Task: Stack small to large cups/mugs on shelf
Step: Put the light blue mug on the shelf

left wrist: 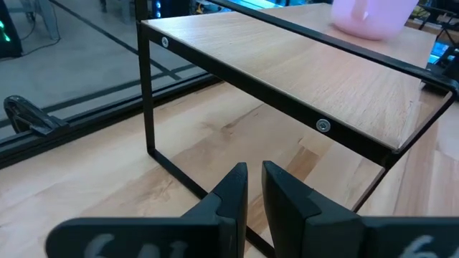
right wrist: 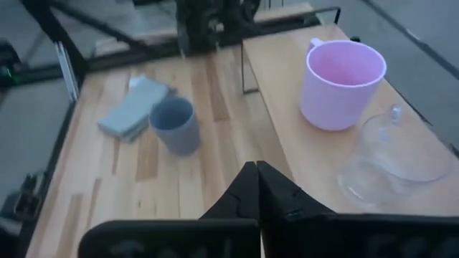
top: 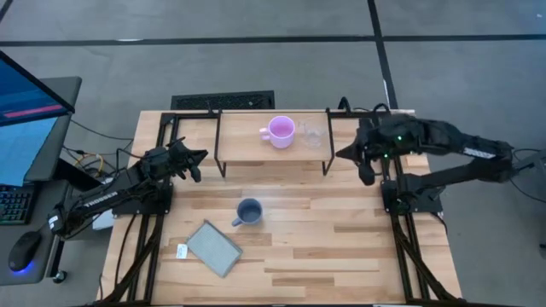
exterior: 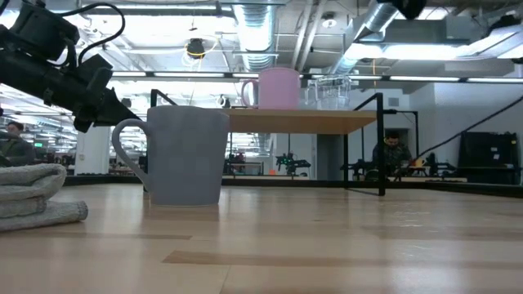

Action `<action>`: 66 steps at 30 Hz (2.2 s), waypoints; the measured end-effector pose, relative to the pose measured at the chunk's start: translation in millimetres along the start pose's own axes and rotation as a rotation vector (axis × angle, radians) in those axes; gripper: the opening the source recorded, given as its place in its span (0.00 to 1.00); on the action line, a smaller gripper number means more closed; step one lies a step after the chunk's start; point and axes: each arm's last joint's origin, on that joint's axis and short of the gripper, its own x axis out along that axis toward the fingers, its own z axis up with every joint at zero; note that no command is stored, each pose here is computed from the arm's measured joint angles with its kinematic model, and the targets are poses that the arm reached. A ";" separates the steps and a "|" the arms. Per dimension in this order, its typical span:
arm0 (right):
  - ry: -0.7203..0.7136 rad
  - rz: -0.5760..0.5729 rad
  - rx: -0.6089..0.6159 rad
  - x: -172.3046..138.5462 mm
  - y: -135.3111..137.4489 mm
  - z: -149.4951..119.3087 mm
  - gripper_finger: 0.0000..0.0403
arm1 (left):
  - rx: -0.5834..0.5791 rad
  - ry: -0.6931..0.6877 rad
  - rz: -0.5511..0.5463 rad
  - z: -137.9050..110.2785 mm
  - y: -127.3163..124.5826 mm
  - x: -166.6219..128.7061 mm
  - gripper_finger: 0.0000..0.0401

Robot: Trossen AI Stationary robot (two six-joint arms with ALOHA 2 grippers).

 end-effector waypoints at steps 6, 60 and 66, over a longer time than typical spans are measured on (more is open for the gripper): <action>-0.095 0.032 0.088 23.7 -1.2 -46.9 0.05 | -0.001 0.000 0.000 0.0 0.0 0.0 0.08; -0.339 0.098 0.304 64.8 -7.7 -180.6 0.05 | 0.196 -0.137 -0.018 95.1 -15.9 -58.3 0.08; -0.358 0.029 0.317 64.7 -9.8 -180.4 0.05 | 0.167 -0.148 -0.165 109.0 -21.9 -72.6 0.09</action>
